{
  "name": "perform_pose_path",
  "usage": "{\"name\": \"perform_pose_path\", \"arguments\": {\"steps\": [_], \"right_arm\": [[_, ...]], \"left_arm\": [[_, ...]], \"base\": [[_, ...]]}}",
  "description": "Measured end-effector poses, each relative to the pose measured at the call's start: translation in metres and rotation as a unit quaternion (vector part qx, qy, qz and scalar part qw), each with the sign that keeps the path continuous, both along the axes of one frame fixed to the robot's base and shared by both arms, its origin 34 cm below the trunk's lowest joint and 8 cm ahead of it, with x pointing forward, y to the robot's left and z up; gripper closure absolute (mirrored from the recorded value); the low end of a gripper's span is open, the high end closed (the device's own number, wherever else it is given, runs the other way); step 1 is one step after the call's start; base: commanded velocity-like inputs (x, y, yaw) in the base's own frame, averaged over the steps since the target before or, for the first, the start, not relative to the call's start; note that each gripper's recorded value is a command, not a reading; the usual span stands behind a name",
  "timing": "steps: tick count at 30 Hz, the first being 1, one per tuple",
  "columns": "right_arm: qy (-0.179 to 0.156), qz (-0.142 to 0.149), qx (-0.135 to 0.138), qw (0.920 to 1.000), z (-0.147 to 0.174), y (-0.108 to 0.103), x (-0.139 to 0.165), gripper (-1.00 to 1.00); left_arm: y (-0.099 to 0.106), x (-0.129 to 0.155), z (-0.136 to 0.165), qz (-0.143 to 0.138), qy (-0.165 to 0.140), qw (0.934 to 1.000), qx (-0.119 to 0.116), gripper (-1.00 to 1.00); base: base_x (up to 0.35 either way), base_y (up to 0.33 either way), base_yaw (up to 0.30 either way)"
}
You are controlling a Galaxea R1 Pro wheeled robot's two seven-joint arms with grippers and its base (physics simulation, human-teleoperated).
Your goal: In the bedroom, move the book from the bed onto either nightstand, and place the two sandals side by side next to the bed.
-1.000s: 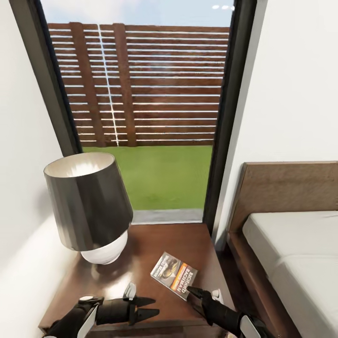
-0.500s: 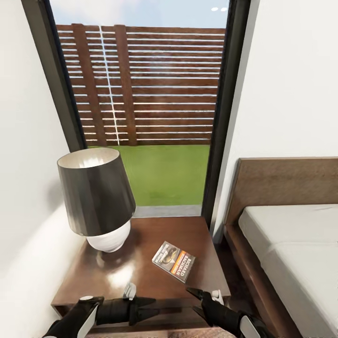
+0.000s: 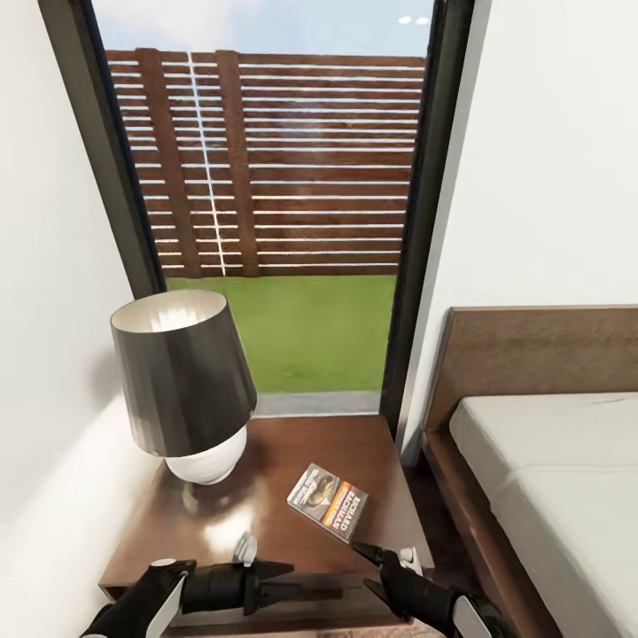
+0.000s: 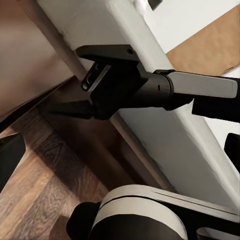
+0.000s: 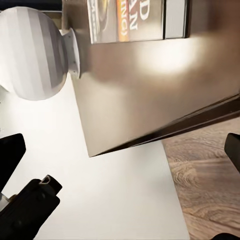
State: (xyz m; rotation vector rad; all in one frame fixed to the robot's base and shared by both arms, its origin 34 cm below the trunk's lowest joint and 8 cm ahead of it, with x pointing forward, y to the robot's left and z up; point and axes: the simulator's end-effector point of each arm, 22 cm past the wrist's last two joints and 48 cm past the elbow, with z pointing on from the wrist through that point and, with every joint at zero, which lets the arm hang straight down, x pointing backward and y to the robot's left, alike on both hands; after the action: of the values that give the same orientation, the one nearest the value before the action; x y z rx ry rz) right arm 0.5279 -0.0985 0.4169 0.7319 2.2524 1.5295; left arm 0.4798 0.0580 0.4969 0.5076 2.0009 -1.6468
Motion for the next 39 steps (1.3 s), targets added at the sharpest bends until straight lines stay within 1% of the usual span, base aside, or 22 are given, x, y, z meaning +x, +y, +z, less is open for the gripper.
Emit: {"name": "perform_pose_path", "arguments": {"steps": [20, 24, 39], "right_arm": [[-0.001, 0.000, -0.002, 1.0000, 0.043, 0.000, 0.010, -1.00], [-0.002, 0.001, -0.004, 1.0000, 0.051, 0.000, 0.012, -1.00], [-0.013, 0.003, -0.006, 0.9999, 0.087, -0.001, 0.022, -1.00]], "left_arm": [[-0.001, 0.009, 0.043, -0.001, 0.000, 1.0000, 0.000, -1.00], [-0.004, 0.011, 0.052, -0.002, 0.000, 1.0000, -0.002, -1.00], [-0.007, 0.016, 0.085, -0.003, 0.000, 1.0000, -0.004, -1.00]], "base": [[0.000, 0.000, 0.000], [0.000, 0.000, 0.000], [0.000, 0.000, 0.000]]}}
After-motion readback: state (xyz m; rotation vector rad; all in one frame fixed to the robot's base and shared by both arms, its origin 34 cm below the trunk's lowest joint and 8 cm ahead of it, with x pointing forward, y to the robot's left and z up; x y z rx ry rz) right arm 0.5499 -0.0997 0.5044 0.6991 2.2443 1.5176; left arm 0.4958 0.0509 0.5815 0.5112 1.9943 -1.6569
